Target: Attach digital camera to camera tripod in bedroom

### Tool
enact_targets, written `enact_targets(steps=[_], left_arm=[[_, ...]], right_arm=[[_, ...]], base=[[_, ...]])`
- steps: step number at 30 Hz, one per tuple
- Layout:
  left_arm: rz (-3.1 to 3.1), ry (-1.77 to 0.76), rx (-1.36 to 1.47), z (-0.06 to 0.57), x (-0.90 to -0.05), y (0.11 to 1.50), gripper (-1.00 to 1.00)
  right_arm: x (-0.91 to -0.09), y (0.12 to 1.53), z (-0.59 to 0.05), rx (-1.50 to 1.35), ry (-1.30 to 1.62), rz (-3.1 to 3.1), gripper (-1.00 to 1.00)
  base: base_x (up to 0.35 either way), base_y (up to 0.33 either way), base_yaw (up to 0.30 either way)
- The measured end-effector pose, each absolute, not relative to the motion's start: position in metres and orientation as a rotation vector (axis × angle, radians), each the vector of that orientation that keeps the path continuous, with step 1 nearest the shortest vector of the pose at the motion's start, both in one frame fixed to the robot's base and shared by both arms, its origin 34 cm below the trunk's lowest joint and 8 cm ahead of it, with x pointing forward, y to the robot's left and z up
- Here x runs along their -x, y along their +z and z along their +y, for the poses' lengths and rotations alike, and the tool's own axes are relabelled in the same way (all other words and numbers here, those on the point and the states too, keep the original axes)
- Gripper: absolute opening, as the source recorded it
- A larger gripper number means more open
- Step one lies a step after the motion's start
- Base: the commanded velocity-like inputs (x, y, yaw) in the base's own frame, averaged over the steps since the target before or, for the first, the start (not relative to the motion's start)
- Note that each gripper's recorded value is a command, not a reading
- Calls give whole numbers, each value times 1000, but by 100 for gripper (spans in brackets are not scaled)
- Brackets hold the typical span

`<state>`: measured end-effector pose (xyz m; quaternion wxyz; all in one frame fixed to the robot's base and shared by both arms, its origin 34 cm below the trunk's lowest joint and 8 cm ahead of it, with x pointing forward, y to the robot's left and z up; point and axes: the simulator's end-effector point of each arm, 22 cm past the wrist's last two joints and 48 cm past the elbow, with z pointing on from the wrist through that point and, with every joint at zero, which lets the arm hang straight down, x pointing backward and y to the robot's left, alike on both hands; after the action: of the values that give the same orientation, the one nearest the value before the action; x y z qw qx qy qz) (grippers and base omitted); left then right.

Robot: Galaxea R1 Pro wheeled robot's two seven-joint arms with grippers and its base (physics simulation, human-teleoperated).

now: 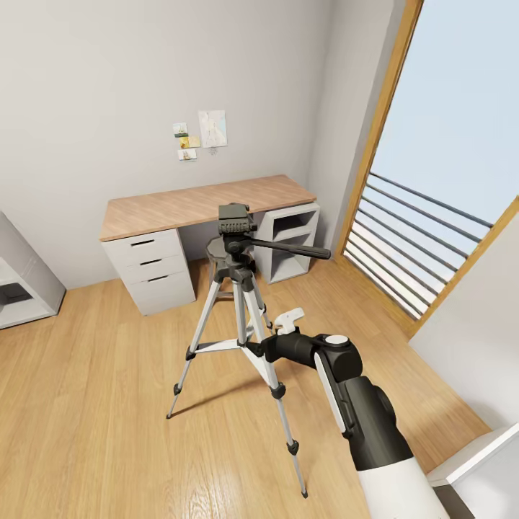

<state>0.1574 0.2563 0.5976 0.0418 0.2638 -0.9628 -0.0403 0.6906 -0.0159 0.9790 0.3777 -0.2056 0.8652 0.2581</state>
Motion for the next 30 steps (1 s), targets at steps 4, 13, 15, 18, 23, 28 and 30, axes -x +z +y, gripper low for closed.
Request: enact_targets(steps=[4,13,15,18,23,28,30], left_arm=[[-2946,-124,-809,256,-157,598,-100],[-2946,-124,-809,256,-157,598,-100],[-2946,-124,-810,256,-157,598,-100],[-2946,-124,-809,256,-157,598,-100],[-2947,-124,-808,256,-157,598,-100],[-2946,-124,-809,256,-157,598,-100],[-2947,-123,-808,256,-157,598,-100]], right_arm=[[-699,983,-17,525,639,2182,100],[-722,963,-20,527,589,2220,100],[-723,962,-20,529,588,2223,100],[-723,961,-20,531,587,2225,100],[-726,963,-18,537,583,2208,100],[-739,973,-17,545,575,2166,100],[-745,974,-16,552,571,2158,100]], base=[[0,0,0],[0,0,0],[0,0,0],[0,0,0],[0,0,0],[0,0,0],[0,0,0]])
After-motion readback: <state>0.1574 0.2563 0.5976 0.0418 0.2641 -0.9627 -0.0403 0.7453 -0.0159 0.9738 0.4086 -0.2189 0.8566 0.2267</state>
